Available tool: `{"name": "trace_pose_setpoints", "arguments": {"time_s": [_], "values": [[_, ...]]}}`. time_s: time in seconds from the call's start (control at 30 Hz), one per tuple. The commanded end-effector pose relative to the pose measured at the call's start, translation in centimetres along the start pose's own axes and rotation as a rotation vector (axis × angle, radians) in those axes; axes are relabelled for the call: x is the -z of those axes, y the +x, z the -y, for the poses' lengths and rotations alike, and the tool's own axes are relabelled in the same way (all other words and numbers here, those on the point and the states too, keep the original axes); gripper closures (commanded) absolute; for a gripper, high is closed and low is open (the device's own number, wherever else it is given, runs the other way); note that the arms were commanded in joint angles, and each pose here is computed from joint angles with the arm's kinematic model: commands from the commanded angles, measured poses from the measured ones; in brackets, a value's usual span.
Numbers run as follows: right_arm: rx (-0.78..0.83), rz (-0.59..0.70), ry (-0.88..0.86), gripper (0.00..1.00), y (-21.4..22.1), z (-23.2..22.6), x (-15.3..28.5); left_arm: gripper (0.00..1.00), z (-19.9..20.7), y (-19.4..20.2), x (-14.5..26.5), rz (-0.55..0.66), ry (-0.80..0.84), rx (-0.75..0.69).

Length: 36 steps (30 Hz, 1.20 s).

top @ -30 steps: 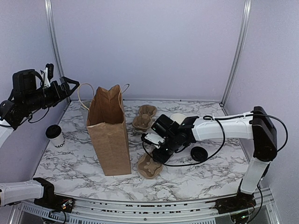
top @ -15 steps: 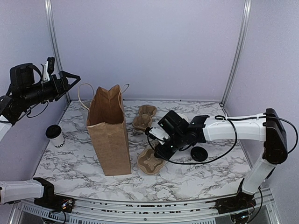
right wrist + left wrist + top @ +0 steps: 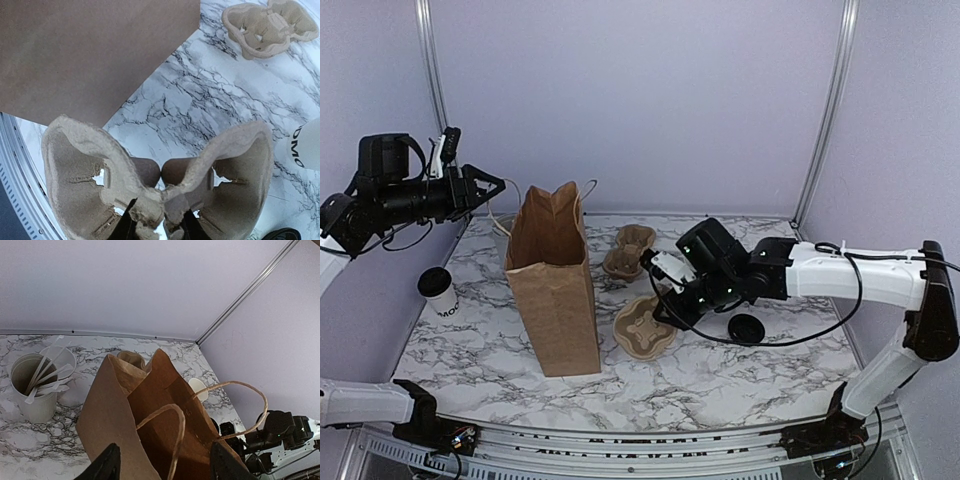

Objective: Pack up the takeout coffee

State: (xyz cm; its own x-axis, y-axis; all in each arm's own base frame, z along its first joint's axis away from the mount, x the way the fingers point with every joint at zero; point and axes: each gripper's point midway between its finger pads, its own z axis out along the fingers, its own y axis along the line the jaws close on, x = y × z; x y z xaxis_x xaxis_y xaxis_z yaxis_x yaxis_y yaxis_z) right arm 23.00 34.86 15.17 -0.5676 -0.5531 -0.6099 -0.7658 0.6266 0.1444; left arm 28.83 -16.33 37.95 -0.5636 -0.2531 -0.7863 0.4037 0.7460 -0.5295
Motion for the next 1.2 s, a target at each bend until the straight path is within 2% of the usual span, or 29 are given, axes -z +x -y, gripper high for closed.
{"name": "trace_pose_setpoints", "arguments": {"time_s": [0.0, 0.1, 0.27, 0.3, 0.43, 0.63, 0.9, 1.17], "values": [[-0.017, 0.077, 0.025, 0.79, -2.1, 0.4, 2.5, 0.44, 0.4, 0.4, -0.3, -0.037, -0.016, -0.041], [-0.016, 0.097, 0.037, 0.78, -2.5, 0.7, 3.6, 0.57, 0.6, 0.3, -0.6, -0.038, -0.026, -0.059], [-0.026, 0.154, 0.050, 0.78, -4.0, 1.4, 5.6, 0.96, 1.1, -0.1, -1.6, -0.048, -0.035, -0.108], [-0.029, 0.164, 0.053, 0.78, -4.3, 1.7, 6.0, 1.00, 1.4, -0.2, -1.8, -0.052, -0.028, -0.123], [-0.058, 0.216, 0.074, 0.78, -5.5, 3.5, 8.1, 1.00, 3.7, -0.9, -2.5, -0.067, 0.039, -0.210], [-0.083, 0.311, 0.144, 0.78, -7.6, 6.6, 12.5, 1.00, 7.6, -0.2, -4.5, -0.153, 0.152, -0.307], [-0.088, 0.437, 0.315, 0.76, -9.9, 10.1, 19.7, 1.00, 11.6, 0.7, -6.2, -0.199, 0.252, -0.365], [-0.028, 0.552, 0.393, 0.74, -12.6, 10.3, 25.3, 1.00, 15.2, 2.6, -6.9, -0.237, 0.337, -0.433]]}}
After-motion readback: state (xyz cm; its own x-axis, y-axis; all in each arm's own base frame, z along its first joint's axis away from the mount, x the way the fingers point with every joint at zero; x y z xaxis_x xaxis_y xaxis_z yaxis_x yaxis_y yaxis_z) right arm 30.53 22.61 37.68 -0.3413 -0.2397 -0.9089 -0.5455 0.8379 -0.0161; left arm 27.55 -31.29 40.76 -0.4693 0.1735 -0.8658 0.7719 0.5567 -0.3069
